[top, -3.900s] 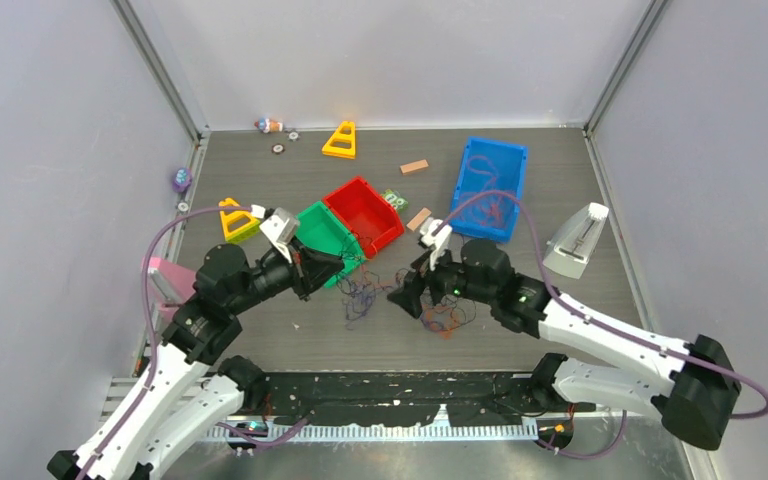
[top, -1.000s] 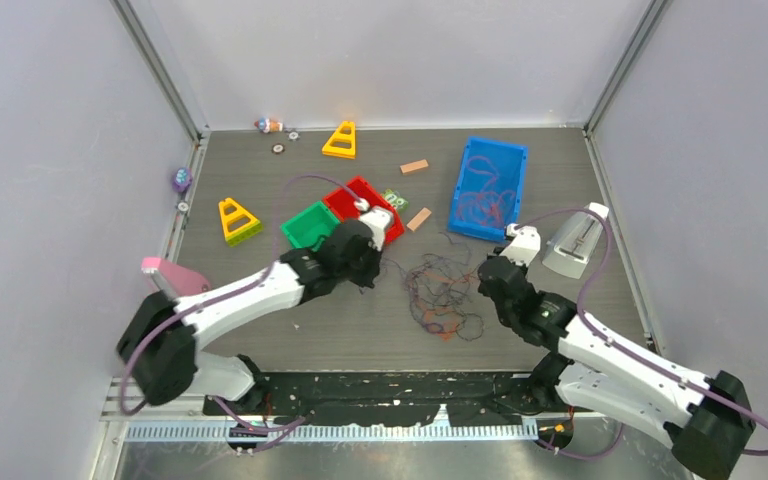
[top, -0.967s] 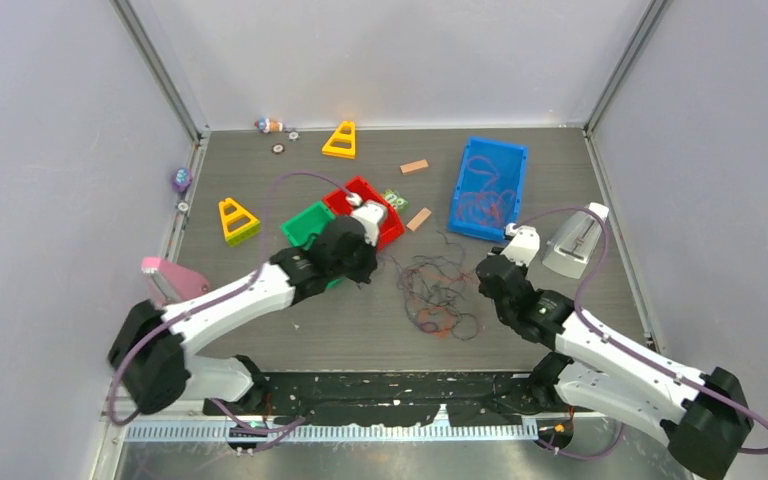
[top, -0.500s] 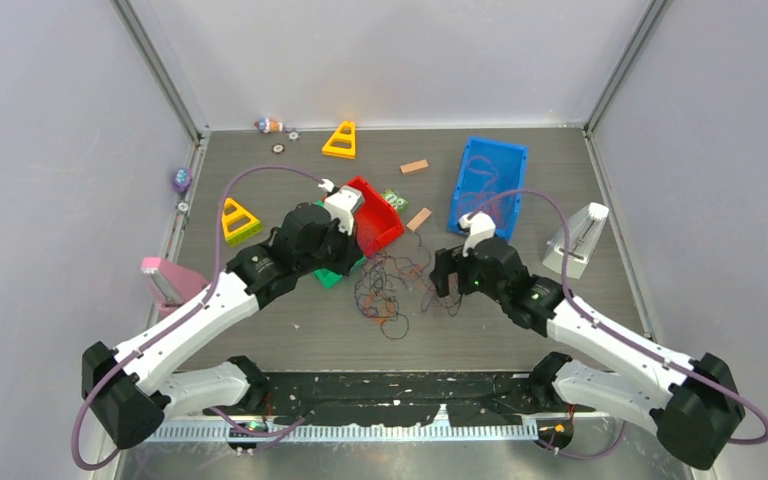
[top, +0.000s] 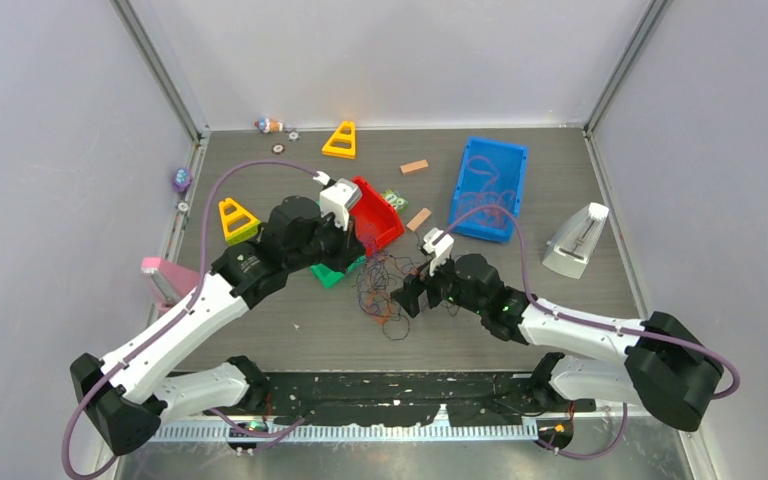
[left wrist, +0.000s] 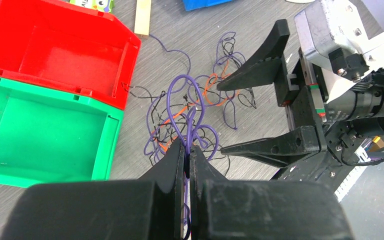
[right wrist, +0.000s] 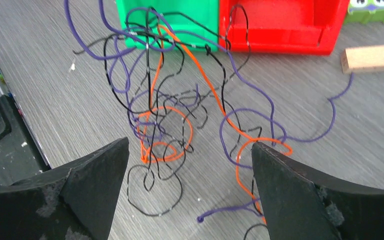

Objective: Untangle the cables

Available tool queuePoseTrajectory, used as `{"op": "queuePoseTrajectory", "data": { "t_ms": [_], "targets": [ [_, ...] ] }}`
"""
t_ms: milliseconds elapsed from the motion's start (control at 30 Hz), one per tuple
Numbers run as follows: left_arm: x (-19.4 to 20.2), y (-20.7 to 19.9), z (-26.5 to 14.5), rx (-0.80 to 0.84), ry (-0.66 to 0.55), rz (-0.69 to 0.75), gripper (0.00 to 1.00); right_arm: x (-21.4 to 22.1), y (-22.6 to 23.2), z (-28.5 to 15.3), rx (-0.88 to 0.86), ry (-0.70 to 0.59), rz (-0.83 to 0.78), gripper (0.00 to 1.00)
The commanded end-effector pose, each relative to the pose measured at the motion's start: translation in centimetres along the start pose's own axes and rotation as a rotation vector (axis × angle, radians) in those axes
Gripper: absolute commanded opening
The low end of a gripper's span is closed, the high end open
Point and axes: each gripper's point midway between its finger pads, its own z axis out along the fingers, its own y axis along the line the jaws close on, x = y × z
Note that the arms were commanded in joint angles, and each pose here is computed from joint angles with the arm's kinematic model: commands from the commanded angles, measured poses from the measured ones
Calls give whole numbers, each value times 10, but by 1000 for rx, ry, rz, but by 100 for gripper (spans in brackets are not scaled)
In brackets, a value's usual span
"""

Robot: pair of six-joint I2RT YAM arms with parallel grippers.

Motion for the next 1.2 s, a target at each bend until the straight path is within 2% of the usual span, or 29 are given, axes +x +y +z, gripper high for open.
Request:
{"op": "queuePoseTrajectory", "data": {
  "t_ms": [0,200,367,533,700,900,1067,1167],
  "targets": [
    [-28,-14,-17,61,-75,32,0,-52,18,9,-87,-206,-60,98],
    [-35,-20,-22,90,-94,38,0,-76,32,23,-157,-268,-90,97],
    [-38,-23,-23,105,-94,37,0,-100,36,27,-145,-310,-139,97],
    [-37,-24,-23,110,-86,37,0,-98,30,11,-109,-293,-175,97],
    [-37,-29,-23,139,-87,33,0,-108,39,-6,-147,-336,-190,97],
    [-41,-38,-30,179,-93,23,0,-131,49,15,-190,-378,-234,98],
    [-59,-51,-44,229,-155,-2,0,-131,44,43,-172,-409,-129,99],
    [-79,-57,-56,254,-221,-4,0,-114,21,61,-58,-367,-21,87]
  ]
}}
